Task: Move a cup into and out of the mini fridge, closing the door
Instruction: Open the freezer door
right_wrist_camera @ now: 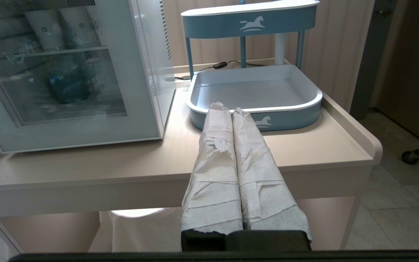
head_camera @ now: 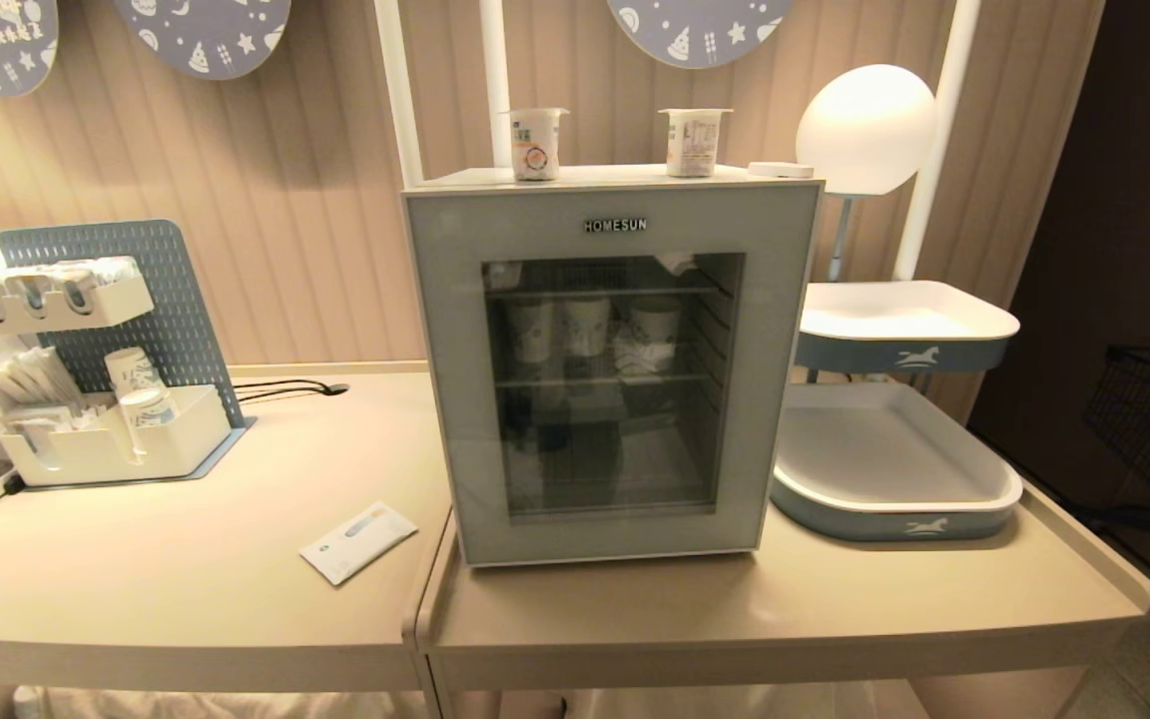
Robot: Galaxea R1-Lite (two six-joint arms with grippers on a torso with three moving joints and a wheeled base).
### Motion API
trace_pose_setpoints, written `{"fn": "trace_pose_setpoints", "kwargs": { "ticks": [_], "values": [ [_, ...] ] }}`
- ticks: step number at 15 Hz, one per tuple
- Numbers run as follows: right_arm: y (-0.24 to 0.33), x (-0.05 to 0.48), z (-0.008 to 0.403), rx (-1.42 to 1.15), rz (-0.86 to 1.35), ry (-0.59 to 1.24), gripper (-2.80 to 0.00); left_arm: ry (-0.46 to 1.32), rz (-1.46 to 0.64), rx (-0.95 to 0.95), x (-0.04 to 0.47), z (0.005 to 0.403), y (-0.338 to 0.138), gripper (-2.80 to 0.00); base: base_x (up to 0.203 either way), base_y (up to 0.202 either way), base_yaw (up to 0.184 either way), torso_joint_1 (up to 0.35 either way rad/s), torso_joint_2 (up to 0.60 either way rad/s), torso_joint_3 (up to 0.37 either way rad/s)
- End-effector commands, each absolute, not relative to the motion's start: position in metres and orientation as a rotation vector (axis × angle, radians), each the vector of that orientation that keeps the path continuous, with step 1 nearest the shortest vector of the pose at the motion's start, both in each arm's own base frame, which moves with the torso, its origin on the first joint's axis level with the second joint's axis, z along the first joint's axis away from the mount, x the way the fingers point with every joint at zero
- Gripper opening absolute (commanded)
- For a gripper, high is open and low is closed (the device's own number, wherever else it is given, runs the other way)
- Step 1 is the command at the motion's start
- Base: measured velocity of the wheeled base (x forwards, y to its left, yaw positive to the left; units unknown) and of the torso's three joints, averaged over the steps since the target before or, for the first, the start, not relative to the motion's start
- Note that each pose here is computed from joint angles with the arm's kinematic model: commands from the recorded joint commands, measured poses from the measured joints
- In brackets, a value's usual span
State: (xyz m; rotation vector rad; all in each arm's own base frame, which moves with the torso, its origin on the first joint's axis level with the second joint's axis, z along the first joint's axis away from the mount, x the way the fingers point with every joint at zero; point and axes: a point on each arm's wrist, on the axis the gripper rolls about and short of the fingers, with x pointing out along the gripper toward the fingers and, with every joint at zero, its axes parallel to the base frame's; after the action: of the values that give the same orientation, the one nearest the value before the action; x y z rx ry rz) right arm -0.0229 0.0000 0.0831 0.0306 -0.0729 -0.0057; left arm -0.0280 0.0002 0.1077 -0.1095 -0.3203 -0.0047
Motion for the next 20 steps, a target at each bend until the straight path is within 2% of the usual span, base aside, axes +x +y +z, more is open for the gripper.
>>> {"fn": "trace_pose_setpoints", "kwargs": {
  "ticks": [1,6,7,10,12,14,17,20],
  "values": [
    [0.000,-0.020,0.073,0.031,-0.006,-0.034,-2.80,-0.281,-0.002,-0.110,-0.024,0.097,0.000,-2.80,0.000,0.000,0.000,0.000,0.00,0.000],
    [0.000,-0.020,0.073,0.031,-0.006,-0.034,-2.80,-0.250,0.007,-0.093,-0.024,0.103,0.000,-2.80,0.000,0.000,0.000,0.000,0.00,0.000],
    [0.000,-0.020,0.073,0.031,-0.006,-0.034,-2.80,-0.252,0.011,-0.096,-0.027,0.120,0.000,-2.80,0.000,0.000,0.000,0.000,0.00,0.000],
    [0.000,-0.020,0.073,0.031,-0.006,-0.034,-2.80,-0.229,0.028,-0.148,-0.022,0.203,0.001,-2.80,0.000,0.000,0.000,0.000,0.00,0.000],
    [0.000,-0.020,0.073,0.031,-0.006,-0.034,-2.80,-0.077,0.033,-0.180,0.030,0.228,0.001,-2.80,0.000,0.000,0.000,0.000,0.00,0.000],
    [0.000,-0.020,0.073,0.031,-0.006,-0.034,-2.80,0.058,0.013,-0.198,0.097,0.234,-0.001,-2.80,0.000,0.000,0.000,0.000,0.00,0.000],
    [0.000,-0.020,0.073,0.031,-0.006,-0.034,-2.80,0.230,-0.080,-0.230,0.199,0.212,0.000,-2.80,0.000,0.000,0.000,0.000,0.00,0.000],
    [0.000,-0.020,0.073,0.031,-0.006,-0.034,-2.80,0.320,-0.312,-0.287,0.279,0.180,0.007,-2.80,0.000,0.000,0.000,0.000,0.00,0.000]
  ]
}}
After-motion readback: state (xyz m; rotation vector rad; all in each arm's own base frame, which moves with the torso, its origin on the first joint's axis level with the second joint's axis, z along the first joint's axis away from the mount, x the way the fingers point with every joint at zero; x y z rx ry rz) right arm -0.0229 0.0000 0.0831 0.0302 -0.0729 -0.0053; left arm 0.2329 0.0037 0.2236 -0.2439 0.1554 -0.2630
